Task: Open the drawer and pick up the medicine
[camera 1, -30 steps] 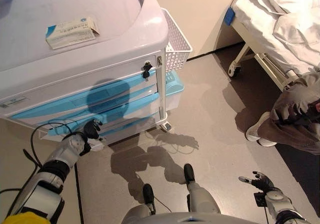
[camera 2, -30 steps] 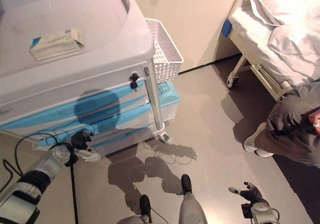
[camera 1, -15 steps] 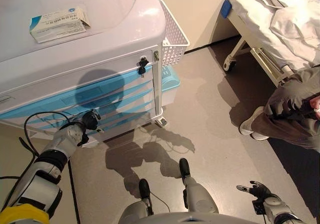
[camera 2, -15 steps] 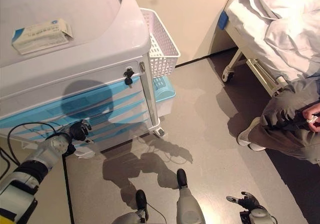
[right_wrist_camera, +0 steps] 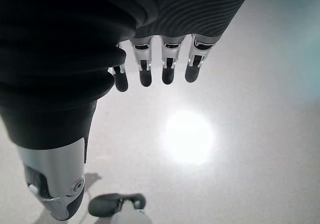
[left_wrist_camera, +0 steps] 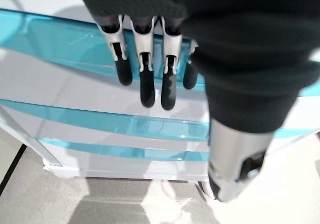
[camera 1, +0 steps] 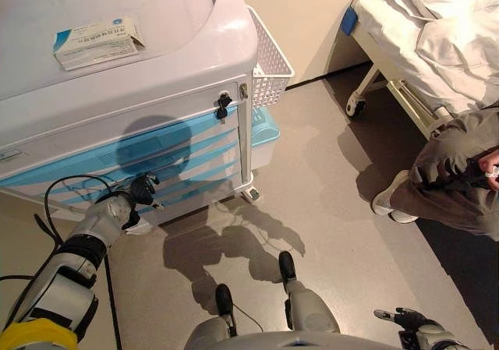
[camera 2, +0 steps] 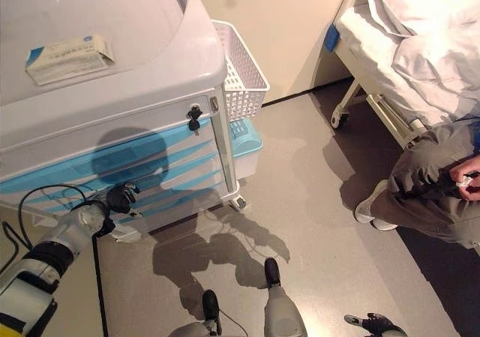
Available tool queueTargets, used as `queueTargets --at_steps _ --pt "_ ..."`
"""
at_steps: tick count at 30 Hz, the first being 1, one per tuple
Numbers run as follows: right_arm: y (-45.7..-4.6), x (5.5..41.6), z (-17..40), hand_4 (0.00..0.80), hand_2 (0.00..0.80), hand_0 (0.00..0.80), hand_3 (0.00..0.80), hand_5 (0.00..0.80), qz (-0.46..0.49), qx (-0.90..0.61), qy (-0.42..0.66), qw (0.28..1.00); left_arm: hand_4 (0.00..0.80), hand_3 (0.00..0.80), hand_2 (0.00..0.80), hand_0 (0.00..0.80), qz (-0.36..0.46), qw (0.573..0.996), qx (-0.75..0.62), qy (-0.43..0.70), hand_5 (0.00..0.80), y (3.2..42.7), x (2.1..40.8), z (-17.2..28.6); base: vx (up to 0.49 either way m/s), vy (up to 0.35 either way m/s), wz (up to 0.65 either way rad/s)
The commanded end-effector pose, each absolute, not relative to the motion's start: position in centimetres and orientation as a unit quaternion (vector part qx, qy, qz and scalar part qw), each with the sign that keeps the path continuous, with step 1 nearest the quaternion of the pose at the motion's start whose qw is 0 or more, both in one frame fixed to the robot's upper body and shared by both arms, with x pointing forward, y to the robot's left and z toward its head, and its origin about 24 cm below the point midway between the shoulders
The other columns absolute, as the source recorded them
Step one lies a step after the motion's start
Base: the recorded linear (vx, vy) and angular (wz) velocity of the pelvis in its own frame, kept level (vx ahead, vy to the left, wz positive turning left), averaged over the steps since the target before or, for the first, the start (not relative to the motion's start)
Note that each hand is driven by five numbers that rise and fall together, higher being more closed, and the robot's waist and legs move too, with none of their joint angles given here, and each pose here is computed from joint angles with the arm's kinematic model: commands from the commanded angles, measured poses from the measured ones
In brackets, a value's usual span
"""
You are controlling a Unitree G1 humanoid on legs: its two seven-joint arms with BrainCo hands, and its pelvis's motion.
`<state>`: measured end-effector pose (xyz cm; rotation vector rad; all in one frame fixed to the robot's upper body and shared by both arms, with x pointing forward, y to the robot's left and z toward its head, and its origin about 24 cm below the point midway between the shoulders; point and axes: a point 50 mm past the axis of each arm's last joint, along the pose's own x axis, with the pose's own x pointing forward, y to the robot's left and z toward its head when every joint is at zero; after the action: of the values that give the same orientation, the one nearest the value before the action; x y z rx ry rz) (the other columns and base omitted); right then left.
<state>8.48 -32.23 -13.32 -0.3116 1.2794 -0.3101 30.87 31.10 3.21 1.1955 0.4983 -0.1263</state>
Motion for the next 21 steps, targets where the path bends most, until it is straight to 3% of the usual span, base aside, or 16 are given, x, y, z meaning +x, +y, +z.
queueTargets --at_steps 1,5,11,21 --pt "-33.5 7.5 -12.9 0.0 0.0 0.0 0.0 0.0 -0.158 -0.146 0.612 0.761 0.0 0.0 0.0 0.0 -0.001 0.811 0.557 0.179 0.0 31.9 32.9 7.1 0.0 0.0 0.0" --pt "-33.4 7.6 -12.9 0.0 0.0 0.0 0.0 0.0 -0.154 -0.146 0.611 0.763 0.0 0.0 0.0 0.0 0.0 0.809 0.559 0.184 0.0 32.1 32.8 6.9 0.0 0.0 0.0" --pt "-32.5 7.1 -13.5 0.0 0.0 0.0 0.0 0.0 -0.147 -0.14 0.618 0.76 0.0 0.0 0.0 0.0 0.026 0.846 0.484 0.221 0.0 32.2 30.9 3.6 -0.001 -0.005 0.0" --pt "-32.1 5.1 -14.0 0.0 0.0 0.0 0.0 0.0 -0.148 -0.126 0.65 0.735 0.0 0.0 0.0 0.0 0.049 0.891 0.297 0.339 0.0 31.3 22.9 -5.4 0.056 -0.018 0.02"
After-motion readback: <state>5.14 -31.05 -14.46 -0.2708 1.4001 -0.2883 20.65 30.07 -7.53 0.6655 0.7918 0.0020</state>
